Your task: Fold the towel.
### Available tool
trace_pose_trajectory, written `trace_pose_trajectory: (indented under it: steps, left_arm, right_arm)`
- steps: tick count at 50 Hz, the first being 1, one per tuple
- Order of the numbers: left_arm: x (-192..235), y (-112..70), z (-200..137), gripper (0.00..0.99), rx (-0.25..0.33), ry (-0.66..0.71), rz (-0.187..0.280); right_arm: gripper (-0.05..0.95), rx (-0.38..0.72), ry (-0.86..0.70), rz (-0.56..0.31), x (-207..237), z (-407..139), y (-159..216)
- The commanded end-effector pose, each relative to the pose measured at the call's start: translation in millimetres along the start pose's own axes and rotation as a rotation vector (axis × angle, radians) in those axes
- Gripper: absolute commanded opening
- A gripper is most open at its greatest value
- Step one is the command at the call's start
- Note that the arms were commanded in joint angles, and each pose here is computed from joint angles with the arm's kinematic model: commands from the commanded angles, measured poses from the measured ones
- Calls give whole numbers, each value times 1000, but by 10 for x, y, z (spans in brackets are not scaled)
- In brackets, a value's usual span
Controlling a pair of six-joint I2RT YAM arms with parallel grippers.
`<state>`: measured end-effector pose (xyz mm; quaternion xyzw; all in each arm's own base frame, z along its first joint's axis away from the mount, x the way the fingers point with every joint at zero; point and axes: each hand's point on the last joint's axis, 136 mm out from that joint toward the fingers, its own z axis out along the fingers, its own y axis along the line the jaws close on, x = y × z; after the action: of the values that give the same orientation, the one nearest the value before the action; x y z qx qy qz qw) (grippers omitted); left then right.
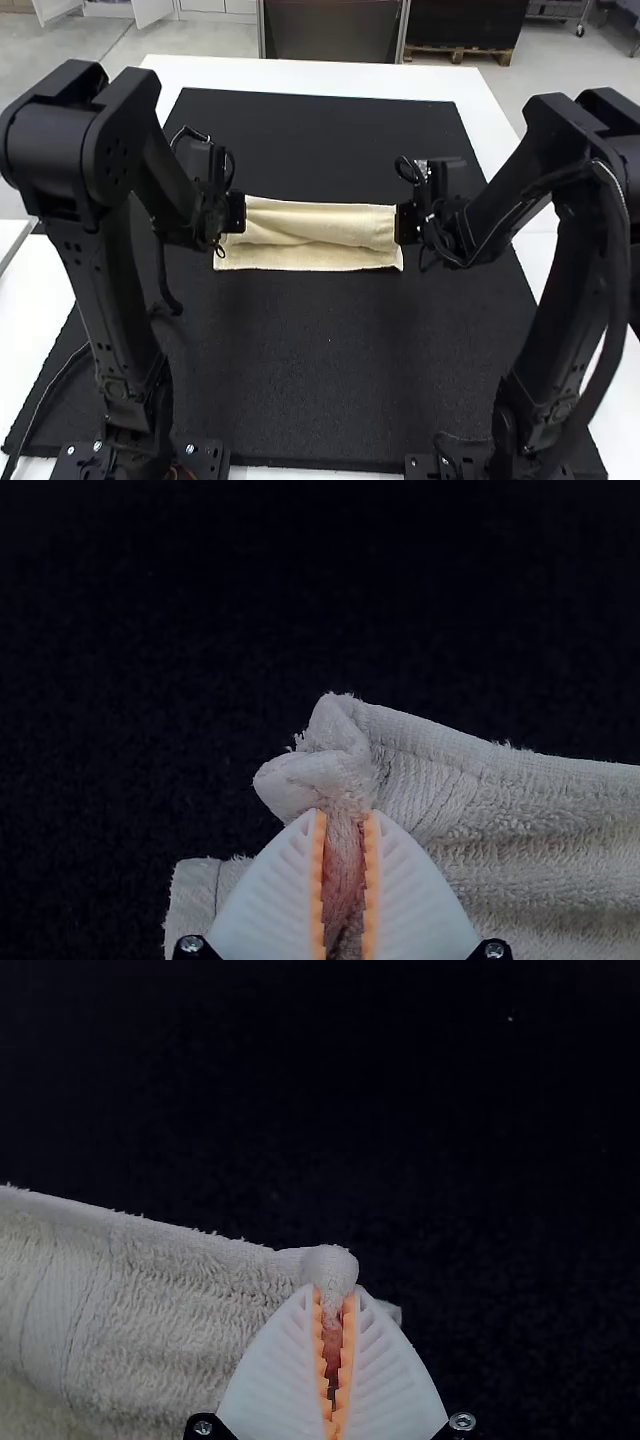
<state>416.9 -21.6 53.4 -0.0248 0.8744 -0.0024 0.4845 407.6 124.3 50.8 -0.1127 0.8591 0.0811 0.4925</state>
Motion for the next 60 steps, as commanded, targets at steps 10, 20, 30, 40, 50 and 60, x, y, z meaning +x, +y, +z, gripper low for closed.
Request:
trace_pose_trajectory:
  steps: [10, 20, 30, 40, 50, 60]
  left_arm:
    - [130, 169, 64, 116, -78, 27, 10]
    - [153, 172, 79, 118, -80, 33, 11]
    - [152, 172, 82, 118, -80, 33, 11]
    - [144, 171, 84, 118, -80, 31, 11]
    - [148, 172, 84, 118, -80, 33, 11]
    - [156, 160, 82, 118, -77, 34, 13]
  right_arm:
    - [16, 61, 23, -10, 130, 62, -120]
    - [18, 62, 15, -10, 126, 77, -123]
    - [20, 63, 28, -15, 188, 106, -125]
    - [20, 62, 14, -19, 156, 109, -124]
    - [20, 62, 10, -22, 153, 102, -124]
    - [20, 58, 10, -25, 155, 104, -104]
